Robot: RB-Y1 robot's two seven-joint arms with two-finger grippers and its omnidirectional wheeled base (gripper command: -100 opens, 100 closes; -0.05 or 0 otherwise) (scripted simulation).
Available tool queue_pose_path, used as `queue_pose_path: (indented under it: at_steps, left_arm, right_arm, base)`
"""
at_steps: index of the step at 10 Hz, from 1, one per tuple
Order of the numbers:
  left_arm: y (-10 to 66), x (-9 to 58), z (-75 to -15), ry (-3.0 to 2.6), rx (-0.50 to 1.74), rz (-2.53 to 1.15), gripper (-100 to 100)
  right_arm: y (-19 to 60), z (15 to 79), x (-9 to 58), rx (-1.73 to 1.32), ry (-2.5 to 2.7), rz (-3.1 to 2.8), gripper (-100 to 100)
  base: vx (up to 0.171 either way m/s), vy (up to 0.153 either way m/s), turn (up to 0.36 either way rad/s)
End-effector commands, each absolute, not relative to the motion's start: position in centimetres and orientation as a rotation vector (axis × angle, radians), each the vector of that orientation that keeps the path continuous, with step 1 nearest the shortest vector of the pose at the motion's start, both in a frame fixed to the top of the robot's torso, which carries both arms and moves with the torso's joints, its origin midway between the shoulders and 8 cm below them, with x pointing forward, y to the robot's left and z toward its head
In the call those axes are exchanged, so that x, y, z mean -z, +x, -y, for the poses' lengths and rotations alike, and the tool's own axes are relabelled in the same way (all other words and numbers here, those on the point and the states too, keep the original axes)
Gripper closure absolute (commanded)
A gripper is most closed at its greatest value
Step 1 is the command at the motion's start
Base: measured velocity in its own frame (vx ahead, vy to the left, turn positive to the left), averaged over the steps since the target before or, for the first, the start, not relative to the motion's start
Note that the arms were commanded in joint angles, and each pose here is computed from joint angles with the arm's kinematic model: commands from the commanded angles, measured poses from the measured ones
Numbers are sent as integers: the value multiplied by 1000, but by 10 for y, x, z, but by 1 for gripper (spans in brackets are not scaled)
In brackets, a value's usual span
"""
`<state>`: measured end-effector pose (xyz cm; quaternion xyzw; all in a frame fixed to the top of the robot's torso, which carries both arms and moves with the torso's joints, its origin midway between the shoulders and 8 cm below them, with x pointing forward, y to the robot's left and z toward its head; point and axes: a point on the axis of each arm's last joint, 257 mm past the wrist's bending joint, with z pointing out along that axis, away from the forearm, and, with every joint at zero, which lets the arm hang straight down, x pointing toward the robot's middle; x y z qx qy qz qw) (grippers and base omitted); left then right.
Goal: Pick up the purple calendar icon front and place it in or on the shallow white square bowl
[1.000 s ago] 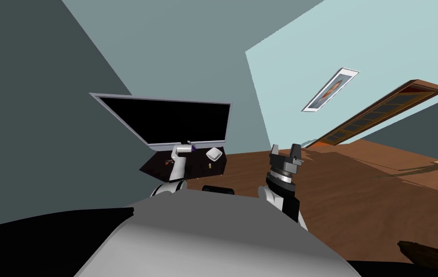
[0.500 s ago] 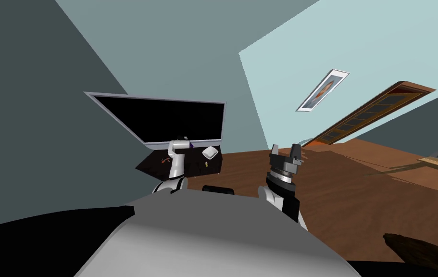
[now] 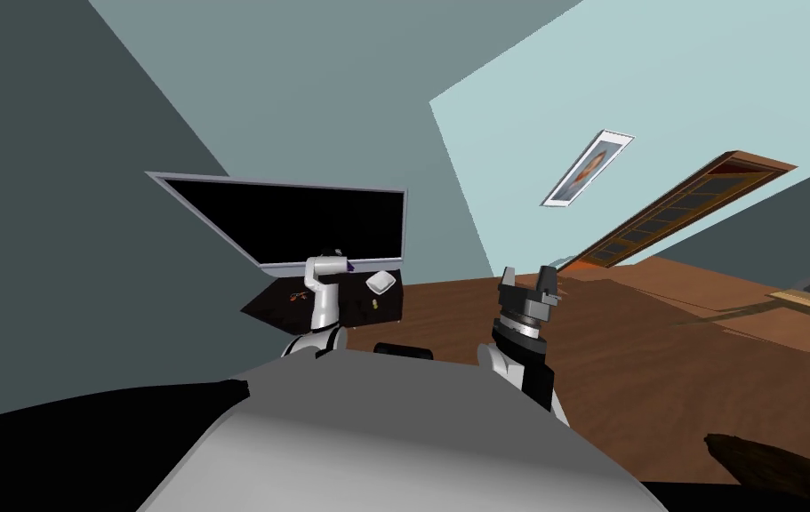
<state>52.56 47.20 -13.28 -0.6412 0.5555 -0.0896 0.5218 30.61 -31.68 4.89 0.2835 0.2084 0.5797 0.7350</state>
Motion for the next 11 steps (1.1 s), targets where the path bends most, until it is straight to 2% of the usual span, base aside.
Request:
queue_pose_path:
  at_steps: [1,6,9,11]
  left_arm:
    - [519,131,-475,-1551,207,-1314,100]
    - [489,147,-484,-1641,176,-1270,100]
    - [471,180,-469,-1744,190,-1268,100]
    - [469,192,-459,-1775,207,-1278,100]
  right_arm:
    - [306,317,-49,-1274,623,-458,0]
    - [306,317,-49,-1274,623,-458,0]
    - [306,317,-49,-1274,623,-458,0]
    - [306,317,-49,-1274,623,-458,0]
  base:
    - [89,-189,19]
    - [160,-164,21]
    - [210,-103,18]
    - [97,-84,11]
